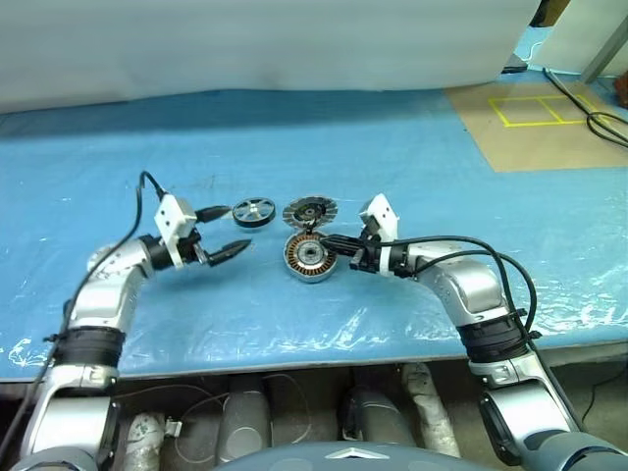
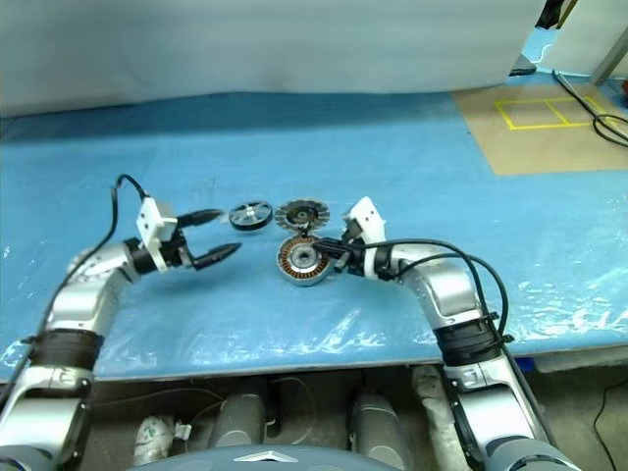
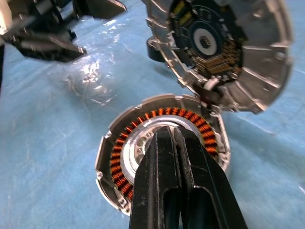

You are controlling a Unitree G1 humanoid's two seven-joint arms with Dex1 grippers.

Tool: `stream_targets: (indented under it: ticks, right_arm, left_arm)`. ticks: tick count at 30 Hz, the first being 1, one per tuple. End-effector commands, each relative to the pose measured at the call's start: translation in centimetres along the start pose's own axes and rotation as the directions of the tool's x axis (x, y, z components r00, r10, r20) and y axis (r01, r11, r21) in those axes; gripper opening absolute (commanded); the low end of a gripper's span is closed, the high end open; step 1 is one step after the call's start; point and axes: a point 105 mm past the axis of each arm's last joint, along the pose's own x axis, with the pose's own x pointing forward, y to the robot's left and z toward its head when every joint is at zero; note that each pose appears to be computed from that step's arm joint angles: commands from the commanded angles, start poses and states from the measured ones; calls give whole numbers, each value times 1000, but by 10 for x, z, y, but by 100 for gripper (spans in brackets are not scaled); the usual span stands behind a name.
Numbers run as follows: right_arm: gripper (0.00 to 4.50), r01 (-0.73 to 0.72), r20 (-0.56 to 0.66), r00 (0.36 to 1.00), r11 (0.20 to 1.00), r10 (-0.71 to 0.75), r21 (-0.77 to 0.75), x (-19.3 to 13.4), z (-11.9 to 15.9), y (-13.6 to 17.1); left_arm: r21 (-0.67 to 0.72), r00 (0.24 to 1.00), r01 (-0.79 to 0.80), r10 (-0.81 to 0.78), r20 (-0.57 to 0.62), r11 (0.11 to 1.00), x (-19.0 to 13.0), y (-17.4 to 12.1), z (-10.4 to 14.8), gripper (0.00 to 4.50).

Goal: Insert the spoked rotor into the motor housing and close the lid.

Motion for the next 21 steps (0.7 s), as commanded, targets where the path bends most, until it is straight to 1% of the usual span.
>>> stream_targets:
  ticks: [1,2,3,4,5,8,11,13,14,17,21]
  right_arm:
    - [5,49,22,999,998,-49,-32,-7,6,-6]
    - [5,58,20,998,998,-58,-32,-7,4,-7]
    - [5,67,18,998,997,-66,-30,-7,3,-7]
    - [5,73,16,997,997,-72,-30,-7,2,-7]
    - [5,79,14,997,996,-78,-32,-7,1,-8]
    - [5,89,11,996,995,-88,-36,-7,0,-8]
    - [5,112,6,994,993,-112,-44,-11,-2,-12]
    - [5,126,5,992,991,-126,-44,-13,-3,-14]
    - [5,128,6,992,991,-128,-44,-13,-3,-15]
    - [5,131,7,991,990,-131,-43,-13,-4,-14]
    - [5,140,1,990,989,-141,-45,-12,-9,-11]
  left_arm:
    - [53,998,-49,47,49,997,6,23,26,450]
    - [63,996,-68,64,60,996,11,29,32,450]
    - [82,997,-71,68,45,994,17,34,35,450]
    - [97,998,-64,62,19,993,21,37,36,450]
    - [96,999,-23,26,-28,995,23,38,34,450]
    - [102,993,63,-52,-105,993,21,45,36,450]
    - [154,980,73,-42,-197,985,23,65,46,450]
    - [188,970,87,-40,-241,978,32,71,53,450]
    - [198,966,98,-45,-254,975,35,71,54,450]
    - [277,936,196,-96,-339,940,49,64,51,450]
    - [305,853,392,-219,-474,868,75,38,35,450]
